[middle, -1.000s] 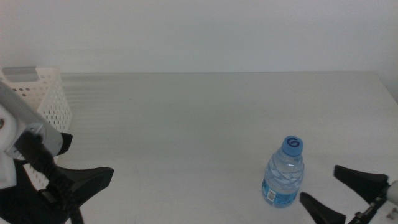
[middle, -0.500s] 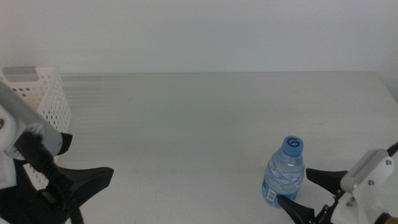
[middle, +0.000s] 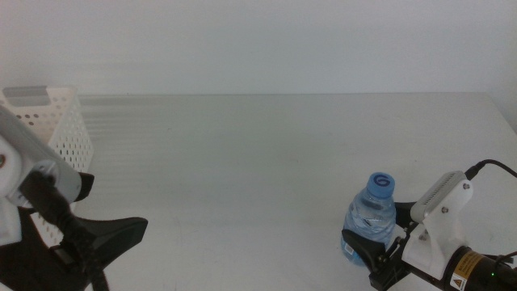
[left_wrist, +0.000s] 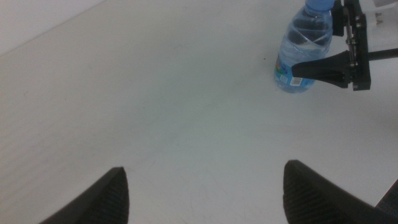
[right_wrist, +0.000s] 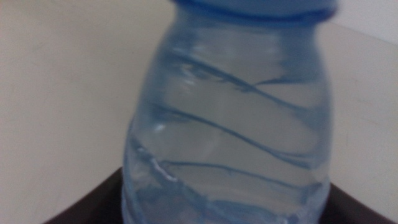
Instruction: Use arms to grab the bottles and put them into the dustbin to the left of the table.
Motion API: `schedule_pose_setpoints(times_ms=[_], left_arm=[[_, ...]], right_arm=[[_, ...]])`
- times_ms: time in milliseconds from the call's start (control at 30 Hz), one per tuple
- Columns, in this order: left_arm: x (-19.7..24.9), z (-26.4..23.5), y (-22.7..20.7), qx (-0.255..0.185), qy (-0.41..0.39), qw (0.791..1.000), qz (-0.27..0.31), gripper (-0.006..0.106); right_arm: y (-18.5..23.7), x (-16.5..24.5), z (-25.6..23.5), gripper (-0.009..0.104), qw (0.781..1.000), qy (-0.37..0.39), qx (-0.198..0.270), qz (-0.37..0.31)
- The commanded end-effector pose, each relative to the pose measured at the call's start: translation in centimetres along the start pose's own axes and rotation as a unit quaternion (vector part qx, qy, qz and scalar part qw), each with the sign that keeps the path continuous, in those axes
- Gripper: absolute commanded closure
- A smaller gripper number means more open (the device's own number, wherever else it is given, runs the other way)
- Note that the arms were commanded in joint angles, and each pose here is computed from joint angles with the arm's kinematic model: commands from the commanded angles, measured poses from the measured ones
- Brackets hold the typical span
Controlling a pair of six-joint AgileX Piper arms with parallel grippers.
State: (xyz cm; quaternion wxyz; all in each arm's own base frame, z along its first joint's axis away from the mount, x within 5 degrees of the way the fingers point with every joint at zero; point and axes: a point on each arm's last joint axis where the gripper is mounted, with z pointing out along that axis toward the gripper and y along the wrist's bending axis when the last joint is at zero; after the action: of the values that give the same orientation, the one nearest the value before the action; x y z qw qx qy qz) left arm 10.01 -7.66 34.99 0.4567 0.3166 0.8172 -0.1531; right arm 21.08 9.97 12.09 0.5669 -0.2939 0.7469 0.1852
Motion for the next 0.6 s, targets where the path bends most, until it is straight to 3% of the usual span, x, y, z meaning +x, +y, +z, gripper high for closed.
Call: schedule_pose_setpoints(times_ms=[0,100,133,400,567], left_arm=[[-1.3,-0.6,0.0,-0.002,-0.048,0.999,-0.009,0.024],[-1.3,-0.6,0.0,-0.002,-0.048,0.999,-0.009,0.024],[-1.3,-0.6,0.0,-0.002,-0.048,0.999,-0.009,0.024],[-1.3,-0.6,0.0,-0.002,-0.048,0.999,-0.009,0.024],[-1.3,-0.6,0.0,-0.002,-0.048,0.999,-0.009,0.024]], right_arm=[[-0.2,-2.3,0.0,0.051,0.995,-0.099,0.003,-0.014],[-0.1,-2.3,0.0,0.09,0.995,-0.101,-0.005,-0.011],[-0.1,-2.4,0.1,0.095,0.995,-0.103,-0.007,-0.004],[-0.6,-5.3,2.5,0.095,0.987,-0.149,-0.048,0.027],[-0.9,-8.6,6.1,0.095,0.987,-0.137,-0.076,0.032]])
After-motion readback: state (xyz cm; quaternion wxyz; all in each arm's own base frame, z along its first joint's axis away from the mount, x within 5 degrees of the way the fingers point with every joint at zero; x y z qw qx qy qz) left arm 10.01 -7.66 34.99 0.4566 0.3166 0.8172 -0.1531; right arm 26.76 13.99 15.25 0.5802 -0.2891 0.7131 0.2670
